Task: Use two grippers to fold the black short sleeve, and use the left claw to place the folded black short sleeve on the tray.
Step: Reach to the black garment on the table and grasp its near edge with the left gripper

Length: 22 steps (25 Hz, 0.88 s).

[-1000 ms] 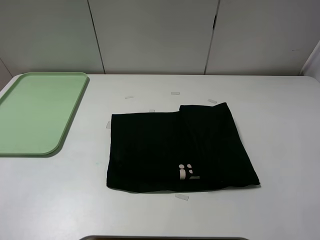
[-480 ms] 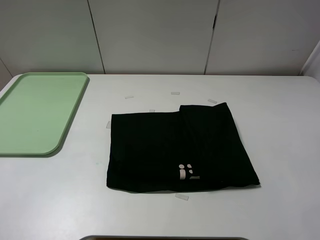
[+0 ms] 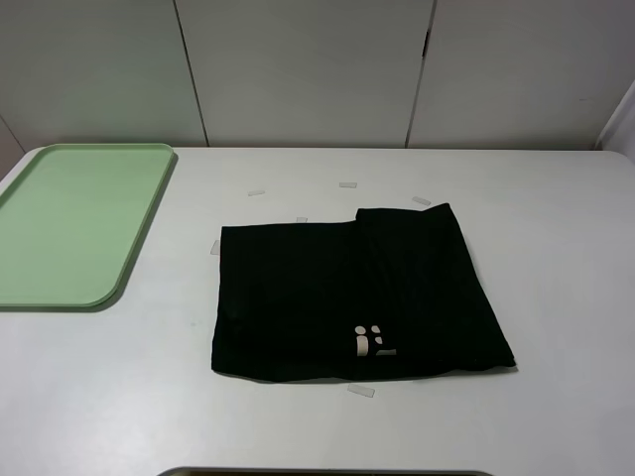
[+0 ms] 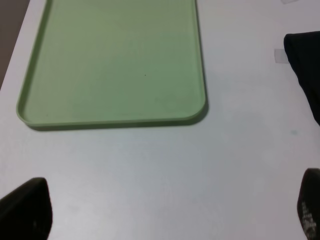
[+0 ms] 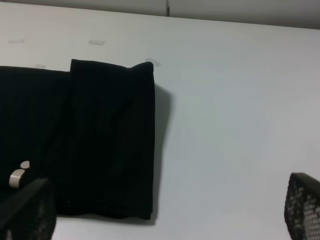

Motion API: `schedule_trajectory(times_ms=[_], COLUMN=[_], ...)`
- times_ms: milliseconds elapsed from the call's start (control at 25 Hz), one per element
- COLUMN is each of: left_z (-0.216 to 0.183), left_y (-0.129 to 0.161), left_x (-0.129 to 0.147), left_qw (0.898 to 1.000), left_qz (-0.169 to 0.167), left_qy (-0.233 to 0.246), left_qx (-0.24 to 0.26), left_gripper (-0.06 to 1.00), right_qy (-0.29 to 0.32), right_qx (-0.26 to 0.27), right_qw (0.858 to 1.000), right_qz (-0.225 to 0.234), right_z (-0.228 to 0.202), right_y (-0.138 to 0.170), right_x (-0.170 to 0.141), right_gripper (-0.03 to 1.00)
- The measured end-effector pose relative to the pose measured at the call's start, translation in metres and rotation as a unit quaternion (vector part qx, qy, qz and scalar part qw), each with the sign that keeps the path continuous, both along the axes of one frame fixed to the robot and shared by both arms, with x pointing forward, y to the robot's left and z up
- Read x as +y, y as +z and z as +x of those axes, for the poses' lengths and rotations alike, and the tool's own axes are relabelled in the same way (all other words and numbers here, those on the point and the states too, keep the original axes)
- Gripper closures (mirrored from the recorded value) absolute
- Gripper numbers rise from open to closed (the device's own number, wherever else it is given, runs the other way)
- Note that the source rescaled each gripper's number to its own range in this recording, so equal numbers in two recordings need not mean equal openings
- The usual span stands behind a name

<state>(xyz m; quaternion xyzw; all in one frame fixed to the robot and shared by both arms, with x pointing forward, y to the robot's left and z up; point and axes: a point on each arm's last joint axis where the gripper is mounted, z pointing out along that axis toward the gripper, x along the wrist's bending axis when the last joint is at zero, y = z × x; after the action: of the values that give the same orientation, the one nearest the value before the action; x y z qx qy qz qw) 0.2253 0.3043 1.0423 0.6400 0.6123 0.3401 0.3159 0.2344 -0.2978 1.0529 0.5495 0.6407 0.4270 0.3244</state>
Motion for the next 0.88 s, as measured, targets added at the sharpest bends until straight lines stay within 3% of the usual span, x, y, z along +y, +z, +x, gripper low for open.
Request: schedule_trajectory(times_ms=[880], left_z=[0.0000], left_y=[0.0000], left_x=[0.0000], left_qw=[1.000], left_qz=[0.000], left_qy=[0.000], left_qx=[0.000], left_gripper=[-0.04], right_qy=[0.000], right_qx=[0.000], right_qw=[1.000], right_qz=[0.000], right_z=[0.0000], right_y=[0.0000], right_x=[0.0000], right_gripper=[-0.03])
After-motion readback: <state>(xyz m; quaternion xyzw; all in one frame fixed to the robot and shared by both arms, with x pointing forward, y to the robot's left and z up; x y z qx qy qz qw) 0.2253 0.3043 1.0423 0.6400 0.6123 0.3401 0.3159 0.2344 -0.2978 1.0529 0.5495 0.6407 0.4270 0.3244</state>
